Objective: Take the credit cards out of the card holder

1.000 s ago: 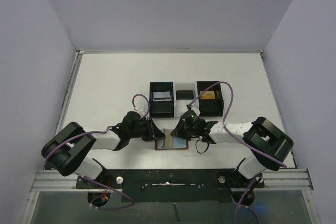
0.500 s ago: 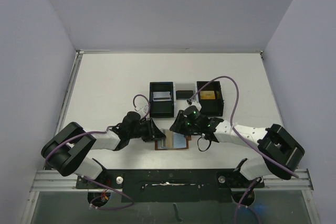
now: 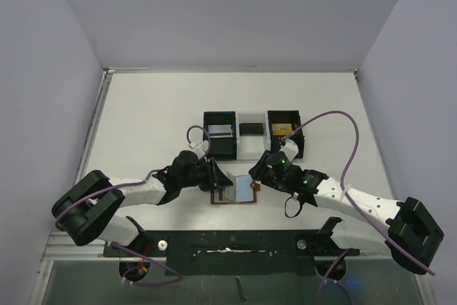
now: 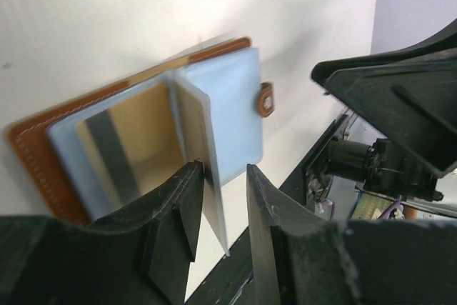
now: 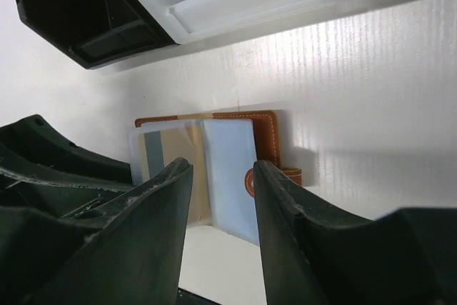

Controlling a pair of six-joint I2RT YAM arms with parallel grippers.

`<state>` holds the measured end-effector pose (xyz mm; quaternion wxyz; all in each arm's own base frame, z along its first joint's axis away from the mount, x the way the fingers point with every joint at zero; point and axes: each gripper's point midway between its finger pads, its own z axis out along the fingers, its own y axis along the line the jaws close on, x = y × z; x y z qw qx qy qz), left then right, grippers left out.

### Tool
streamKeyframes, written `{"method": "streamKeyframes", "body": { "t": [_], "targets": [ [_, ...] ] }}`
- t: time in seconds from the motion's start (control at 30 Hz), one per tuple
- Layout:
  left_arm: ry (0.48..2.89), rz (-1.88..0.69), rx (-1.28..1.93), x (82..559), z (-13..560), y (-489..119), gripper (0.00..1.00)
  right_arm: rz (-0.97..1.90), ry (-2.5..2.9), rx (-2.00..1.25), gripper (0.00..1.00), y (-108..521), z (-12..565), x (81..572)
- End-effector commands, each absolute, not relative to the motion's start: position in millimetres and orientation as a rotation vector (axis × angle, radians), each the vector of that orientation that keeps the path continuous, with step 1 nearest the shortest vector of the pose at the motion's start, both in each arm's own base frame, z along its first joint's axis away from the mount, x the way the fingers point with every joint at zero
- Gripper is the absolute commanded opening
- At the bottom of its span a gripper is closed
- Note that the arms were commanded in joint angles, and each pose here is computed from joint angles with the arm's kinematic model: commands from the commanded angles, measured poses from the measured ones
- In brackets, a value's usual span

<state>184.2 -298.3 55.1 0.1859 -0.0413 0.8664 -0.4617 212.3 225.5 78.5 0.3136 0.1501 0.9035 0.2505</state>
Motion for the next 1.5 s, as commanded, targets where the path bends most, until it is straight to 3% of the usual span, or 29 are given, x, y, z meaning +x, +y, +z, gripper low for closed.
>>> {"method": "streamKeyframes", "body": {
  "t": [0.0, 0.3, 0.7, 0.97, 1.27, 1.47],
  "targets": [
    [2.328, -1.325, -0.043, 201, 89, -325, 0.31, 0.647, 2.290, 0.473, 0.41, 213, 88, 224],
    [2.390, -1.297, 0.094, 184, 84, -360, 0.37, 0.820, 2.247, 0.555, 0.42, 208, 87, 223],
    [2.362, -1.183, -0.071, 195, 83, -318, 0.43, 1.046, 2.251, 0.341, 0.36, 251, 107, 217],
    [2.418, -1.283, -0.017, 189, 70, -340, 0.43, 0.906, 2.488, 0.382, 0.31, 257, 58, 202],
    [2.476, -1.275, -0.057, 187, 44, -342, 0.40, 0.757, 2.599, 0.477, 0.30, 235, 15, 186],
    [2.460, -1.319, -0.034, 185, 49, -349, 0.30, 0.787, 2.597, 0.499, 0.30, 234, 11, 182]
  ]
}}
